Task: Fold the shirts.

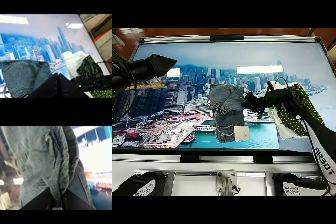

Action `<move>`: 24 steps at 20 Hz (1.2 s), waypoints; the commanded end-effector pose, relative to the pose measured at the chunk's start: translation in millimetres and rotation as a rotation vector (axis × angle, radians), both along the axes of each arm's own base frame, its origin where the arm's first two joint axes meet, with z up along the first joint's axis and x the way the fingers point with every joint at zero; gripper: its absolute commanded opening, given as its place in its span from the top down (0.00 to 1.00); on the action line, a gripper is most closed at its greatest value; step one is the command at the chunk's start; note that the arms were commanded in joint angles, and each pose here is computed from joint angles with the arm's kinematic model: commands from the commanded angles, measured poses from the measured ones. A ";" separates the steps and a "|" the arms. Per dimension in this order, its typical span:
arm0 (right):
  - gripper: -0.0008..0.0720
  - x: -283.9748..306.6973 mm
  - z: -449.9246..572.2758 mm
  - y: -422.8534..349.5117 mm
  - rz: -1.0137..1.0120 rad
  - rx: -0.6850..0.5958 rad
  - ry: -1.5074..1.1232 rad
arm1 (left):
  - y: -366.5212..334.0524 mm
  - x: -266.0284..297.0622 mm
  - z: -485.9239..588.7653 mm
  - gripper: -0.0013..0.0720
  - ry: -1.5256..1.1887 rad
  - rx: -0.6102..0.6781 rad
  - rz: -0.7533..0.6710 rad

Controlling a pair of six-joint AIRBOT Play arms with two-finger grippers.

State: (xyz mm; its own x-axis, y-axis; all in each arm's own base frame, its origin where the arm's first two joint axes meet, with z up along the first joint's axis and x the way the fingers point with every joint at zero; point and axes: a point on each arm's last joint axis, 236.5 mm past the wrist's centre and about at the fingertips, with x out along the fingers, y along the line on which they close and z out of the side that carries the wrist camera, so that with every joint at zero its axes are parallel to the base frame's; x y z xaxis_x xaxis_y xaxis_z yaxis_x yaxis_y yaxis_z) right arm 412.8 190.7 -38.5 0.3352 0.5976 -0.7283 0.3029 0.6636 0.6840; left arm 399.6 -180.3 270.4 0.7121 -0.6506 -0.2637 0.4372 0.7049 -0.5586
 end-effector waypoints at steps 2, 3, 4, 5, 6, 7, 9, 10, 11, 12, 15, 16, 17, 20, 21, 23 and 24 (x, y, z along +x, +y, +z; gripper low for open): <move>0.86 41.5 43.0 5.9 -0.009 -0.013 -0.189 | 0.1 0.1 -0.1 0.92 0.000 0.001 0.000; 0.86 54.4 60.7 11.2 -0.004 -0.020 -0.261 | 0.1 0.1 -0.1 0.92 0.000 0.001 0.000; 0.86 70.1 80.2 17.3 -0.024 -0.027 -0.344 | -0.1 -0.1 0.1 0.92 0.002 -0.002 0.000; 0.86 84.1 98.7 25.4 -0.056 -0.029 -0.424 | -0.4 -0.3 0.0 0.92 0.003 -0.002 -0.001; 0.86 91.3 111.1 36.4 -0.074 -0.028 -0.483 | -0.4 -0.3 0.0 0.92 0.003 -0.002 -0.001; 0.85 93.3 115.1 52.7 -0.067 -0.029 -0.518 | -0.4 -0.3 0.0 0.92 0.003 -0.002 -0.001; 0.39 90.6 104.4 88.4 -0.015 -0.039 -0.547 | -0.6 -0.5 -0.1 0.92 0.003 -0.002 -0.002; 0.24 86.9 96.1 107.4 0.033 -0.053 -0.563 | -1.0 -1.0 -0.6 0.92 0.005 -0.001 -0.004; 0.23 80.7 89.2 123.8 0.087 -0.064 -0.570 | -1.8 -2.2 -1.7 0.92 0.010 0.001 -0.010; 0.23 77.8 86.2 129.0 0.118 -0.073 -0.574 | -3.0 -4.0 -3.2 0.92 0.016 0.004 -0.019; 0.23 77.3 87.7 105.5 0.152 -0.102 -0.551 | -5.9 -8.3 -6.8 0.92 0.032 0.011 -0.039; 0.23 77.4 89.6 89.1 0.163 -0.117 -0.534 | -6.1 -8.5 -7.2 0.92 0.033 0.012 -0.041; 0.23 75.9 90.4 68.0 0.178 -0.137 -0.507 | -6.0 -8.4 -7.2 0.92 0.033 0.012 -0.040; 0.23 46.9 68.0 -10.3 0.230 -0.251 -0.294 | -5.9 -8.4 -7.3 0.92 0.032 0.013 -0.040; 0.23 28.1 54.5 -37.6 0.232 -0.278 -0.168 | -5.3 -8.0 -7.9 0.92 0.031 0.017 -0.039; 0.23 -11.1 46.7 -54.6 0.314 -0.209 -0.018 | 0.0 -6.0 -14.5 0.92 0.028 0.064 -0.027; 0.23 -29.2 46.0 -57.3 0.334 -0.161 0.032 | 4.3 -4.3 -19.3 0.92 0.025 0.100 -0.017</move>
State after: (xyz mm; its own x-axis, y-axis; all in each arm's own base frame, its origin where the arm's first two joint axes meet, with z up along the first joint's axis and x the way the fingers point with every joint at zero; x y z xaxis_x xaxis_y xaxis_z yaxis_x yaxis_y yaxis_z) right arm 446.7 163.8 20.0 0.3639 0.5164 -0.7752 -0.0041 0.8331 0.5530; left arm 392.7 -182.9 259.6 0.6832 -0.6613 -0.3098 0.4435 0.7128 -0.5434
